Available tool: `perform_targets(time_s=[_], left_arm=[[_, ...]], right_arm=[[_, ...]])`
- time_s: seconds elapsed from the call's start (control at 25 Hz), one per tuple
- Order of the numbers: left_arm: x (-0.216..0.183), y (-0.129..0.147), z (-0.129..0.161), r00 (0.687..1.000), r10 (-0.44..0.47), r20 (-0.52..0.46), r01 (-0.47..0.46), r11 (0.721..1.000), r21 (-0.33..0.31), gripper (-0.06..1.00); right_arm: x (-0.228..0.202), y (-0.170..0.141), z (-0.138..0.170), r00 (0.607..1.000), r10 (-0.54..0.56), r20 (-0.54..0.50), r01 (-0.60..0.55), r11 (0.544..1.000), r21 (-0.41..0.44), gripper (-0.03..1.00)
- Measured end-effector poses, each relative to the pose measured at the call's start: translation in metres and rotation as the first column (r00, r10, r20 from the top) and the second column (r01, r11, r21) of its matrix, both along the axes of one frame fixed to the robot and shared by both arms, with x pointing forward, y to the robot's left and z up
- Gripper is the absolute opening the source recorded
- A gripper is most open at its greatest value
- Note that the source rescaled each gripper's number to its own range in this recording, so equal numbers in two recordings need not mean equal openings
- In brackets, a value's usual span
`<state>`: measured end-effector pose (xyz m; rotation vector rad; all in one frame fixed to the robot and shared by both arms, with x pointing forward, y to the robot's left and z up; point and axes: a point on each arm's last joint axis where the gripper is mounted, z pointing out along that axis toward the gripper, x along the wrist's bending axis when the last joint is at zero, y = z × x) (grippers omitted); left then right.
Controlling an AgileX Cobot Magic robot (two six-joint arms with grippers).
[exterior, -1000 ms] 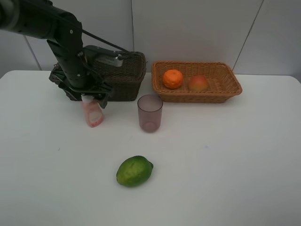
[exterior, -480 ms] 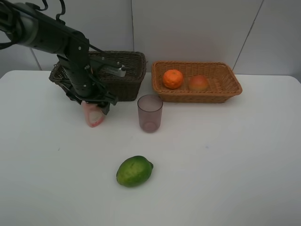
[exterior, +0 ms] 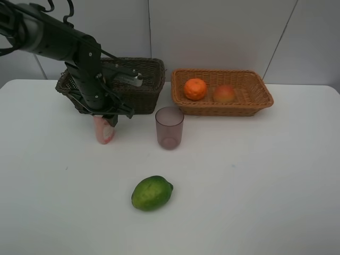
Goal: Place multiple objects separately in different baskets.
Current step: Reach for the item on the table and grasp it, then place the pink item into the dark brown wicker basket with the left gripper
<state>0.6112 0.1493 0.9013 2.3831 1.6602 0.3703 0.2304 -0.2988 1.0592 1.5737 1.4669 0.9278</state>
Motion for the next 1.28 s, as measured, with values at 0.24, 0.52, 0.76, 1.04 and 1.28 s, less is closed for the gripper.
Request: perform_targets(time_s=[0.24,0.52,0.76,1.04,1.28], left_arm=[[0.000,0.000,0.000,1.000,0.000,-0.001,0.000,1.000,0.000,0.41],[0.000,0.000,0.000,1.000,0.002,-0.003,-0.002,1.000,-0.001,0.41],[-0.006,0.002,0.017,1.000,0.020,-0.008,-0.020,1.000,-0.009,0.41],[-0.018,0.007,0.076,0.996,0.050,0.071,-0.046,0.997,-0.060,0.41],[-0.013,0.005,0.109,0.981,0.062,0.186,-0.039,0.991,-0.124,0.41]], right_arm=[[0.000,0.000,0.000,1.000,0.000,0.000,0.000,1.000,0.000,0.97],[0.000,0.000,0.000,1.000,0.000,0.000,0.000,1.000,0.000,0.97],[0.000,0.000,0.000,1.000,0.000,0.000,0.000,1.000,0.000,0.97],[0.000,0.000,0.000,1.000,0.000,0.000,0.000,1.000,0.000,0.97],[0.000,0.000,0.000,1.000,0.000,0.000,0.000,1.000,0.000,0.97]])
